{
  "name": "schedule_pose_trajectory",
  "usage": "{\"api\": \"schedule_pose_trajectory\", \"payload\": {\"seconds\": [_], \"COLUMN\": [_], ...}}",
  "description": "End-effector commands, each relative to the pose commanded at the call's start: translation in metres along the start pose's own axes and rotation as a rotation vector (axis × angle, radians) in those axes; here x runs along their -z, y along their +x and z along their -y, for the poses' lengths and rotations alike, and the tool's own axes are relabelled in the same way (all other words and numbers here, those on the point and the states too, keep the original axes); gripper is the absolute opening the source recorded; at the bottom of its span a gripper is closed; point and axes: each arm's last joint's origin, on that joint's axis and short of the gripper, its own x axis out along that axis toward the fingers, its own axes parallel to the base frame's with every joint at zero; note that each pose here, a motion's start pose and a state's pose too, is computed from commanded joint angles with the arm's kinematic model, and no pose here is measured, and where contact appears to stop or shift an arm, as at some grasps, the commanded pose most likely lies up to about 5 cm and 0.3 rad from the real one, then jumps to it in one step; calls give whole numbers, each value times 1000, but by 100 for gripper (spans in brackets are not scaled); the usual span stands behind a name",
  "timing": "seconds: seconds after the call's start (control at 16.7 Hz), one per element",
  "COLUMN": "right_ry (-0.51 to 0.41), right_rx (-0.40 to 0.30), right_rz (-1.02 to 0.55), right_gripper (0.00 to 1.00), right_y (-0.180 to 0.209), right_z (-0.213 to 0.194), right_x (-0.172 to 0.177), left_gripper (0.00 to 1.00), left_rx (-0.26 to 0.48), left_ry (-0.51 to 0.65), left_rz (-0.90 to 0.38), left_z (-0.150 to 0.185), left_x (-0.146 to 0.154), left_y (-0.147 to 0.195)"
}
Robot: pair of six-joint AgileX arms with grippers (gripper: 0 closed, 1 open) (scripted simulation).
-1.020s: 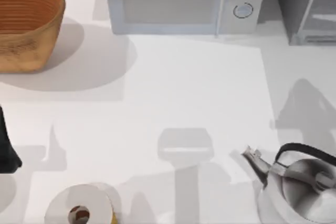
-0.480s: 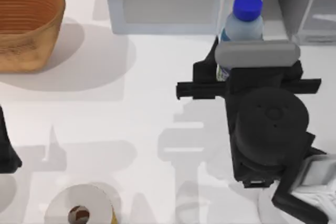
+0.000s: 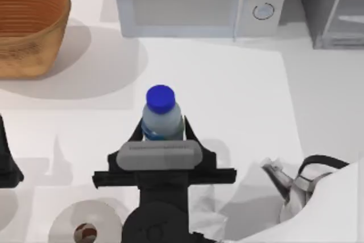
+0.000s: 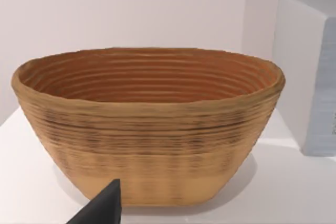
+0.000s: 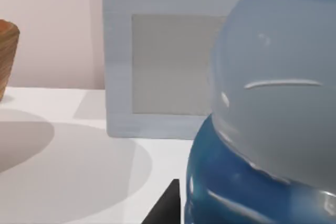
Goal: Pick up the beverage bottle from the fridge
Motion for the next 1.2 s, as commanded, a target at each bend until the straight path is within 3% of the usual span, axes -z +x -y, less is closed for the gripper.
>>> {"api": "schedule_pose_trajectory", "payload": {"seconds": [0.48, 0.66, 0.9, 1.2], "right_ry": [-1, -29, 3, 7], "right_rx": [1, 6, 1, 0], "right_rz": [0, -6, 1, 3], "right_gripper": [0, 0, 0, 0], "right_y": [-7, 10, 42, 46], "right_z": [-8, -9, -11, -11], "right_x": [11, 27, 42, 44], "left_gripper": [100, 100, 100, 100], "left_rx": [0, 0, 0, 0], "left_ry": [0, 0, 0, 0], "left_rz": [0, 0, 0, 0], "left_z": [0, 0, 0, 0], "left_x": [0, 0, 0, 0], "left_y": [0, 0, 0, 0]}}
